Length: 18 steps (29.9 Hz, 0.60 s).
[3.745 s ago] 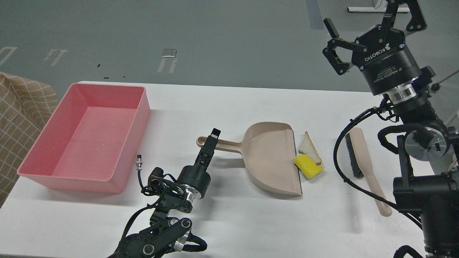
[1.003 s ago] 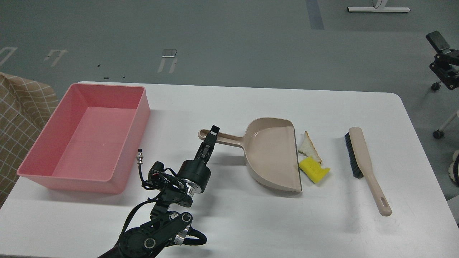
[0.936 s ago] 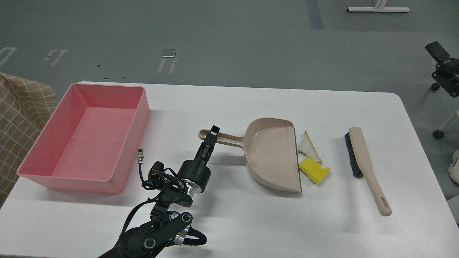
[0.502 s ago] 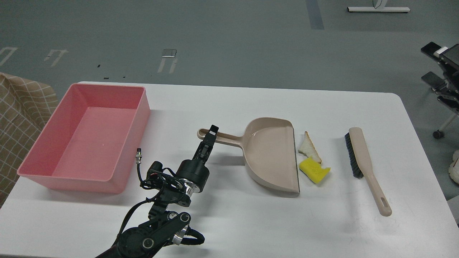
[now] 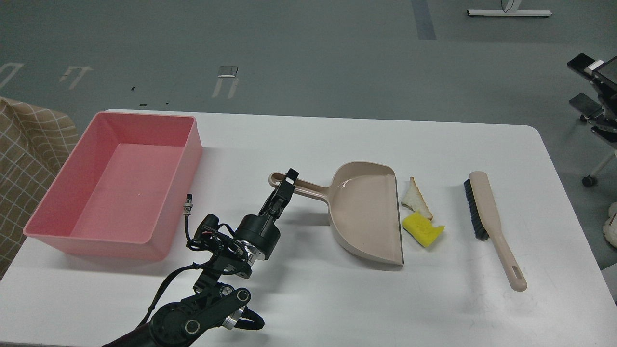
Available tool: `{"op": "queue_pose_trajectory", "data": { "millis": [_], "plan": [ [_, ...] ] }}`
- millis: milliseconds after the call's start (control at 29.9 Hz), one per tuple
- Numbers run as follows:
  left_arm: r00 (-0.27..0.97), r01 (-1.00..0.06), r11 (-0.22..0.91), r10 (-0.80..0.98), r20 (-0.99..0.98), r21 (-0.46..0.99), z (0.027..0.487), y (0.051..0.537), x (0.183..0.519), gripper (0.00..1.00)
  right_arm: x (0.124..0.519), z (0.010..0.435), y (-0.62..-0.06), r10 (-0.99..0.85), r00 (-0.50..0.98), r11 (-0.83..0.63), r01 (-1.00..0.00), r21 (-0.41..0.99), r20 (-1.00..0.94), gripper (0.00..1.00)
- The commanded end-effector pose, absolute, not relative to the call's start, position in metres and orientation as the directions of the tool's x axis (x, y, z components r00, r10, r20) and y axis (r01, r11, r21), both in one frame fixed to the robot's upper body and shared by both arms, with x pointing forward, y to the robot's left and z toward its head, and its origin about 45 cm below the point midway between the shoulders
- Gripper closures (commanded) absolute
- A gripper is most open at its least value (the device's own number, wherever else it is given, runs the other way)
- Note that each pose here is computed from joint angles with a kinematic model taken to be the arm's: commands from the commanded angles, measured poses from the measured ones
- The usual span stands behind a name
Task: Sweep and dump garbage into bin
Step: 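Move the right gripper down toward the wooden brush handle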
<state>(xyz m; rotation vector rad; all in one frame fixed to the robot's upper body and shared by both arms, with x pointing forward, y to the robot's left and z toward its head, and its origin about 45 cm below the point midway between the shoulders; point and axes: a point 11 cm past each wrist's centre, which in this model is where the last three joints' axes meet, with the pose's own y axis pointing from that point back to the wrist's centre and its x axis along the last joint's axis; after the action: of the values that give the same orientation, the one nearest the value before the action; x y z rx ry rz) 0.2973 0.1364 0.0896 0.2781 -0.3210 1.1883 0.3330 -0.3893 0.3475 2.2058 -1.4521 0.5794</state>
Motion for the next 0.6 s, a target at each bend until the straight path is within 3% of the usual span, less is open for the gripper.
{"op": "queue_pose_trajectory", "data": {
  "millis": [0, 301, 568],
  "plan": [
    [0.340, -0.936, 0.346, 0.855, 0.391, 0.057, 0.086, 0.139, 0.296, 0.77, 0.329, 0.345, -0.395, -0.729, 0.370, -0.346, -0.925, 0.157, 0.576, 0.02],
    [0.340, -0.936, 0.347, 0.855, 0.392, 0.055, 0.086, 0.138, 0.296, 0.77, 0.318, 0.339, -0.415, -0.610, 0.413, -0.288, -0.910, 0.297, 0.676, 0.02],
    [0.341, -0.936, 0.348, 0.855, 0.390, 0.053, 0.087, 0.137, 0.297, 0.77, 0.289, 0.272, -0.419, -0.420, 0.582, -0.220, -0.810, 0.544, 0.697, 0.02]
  ]
}}
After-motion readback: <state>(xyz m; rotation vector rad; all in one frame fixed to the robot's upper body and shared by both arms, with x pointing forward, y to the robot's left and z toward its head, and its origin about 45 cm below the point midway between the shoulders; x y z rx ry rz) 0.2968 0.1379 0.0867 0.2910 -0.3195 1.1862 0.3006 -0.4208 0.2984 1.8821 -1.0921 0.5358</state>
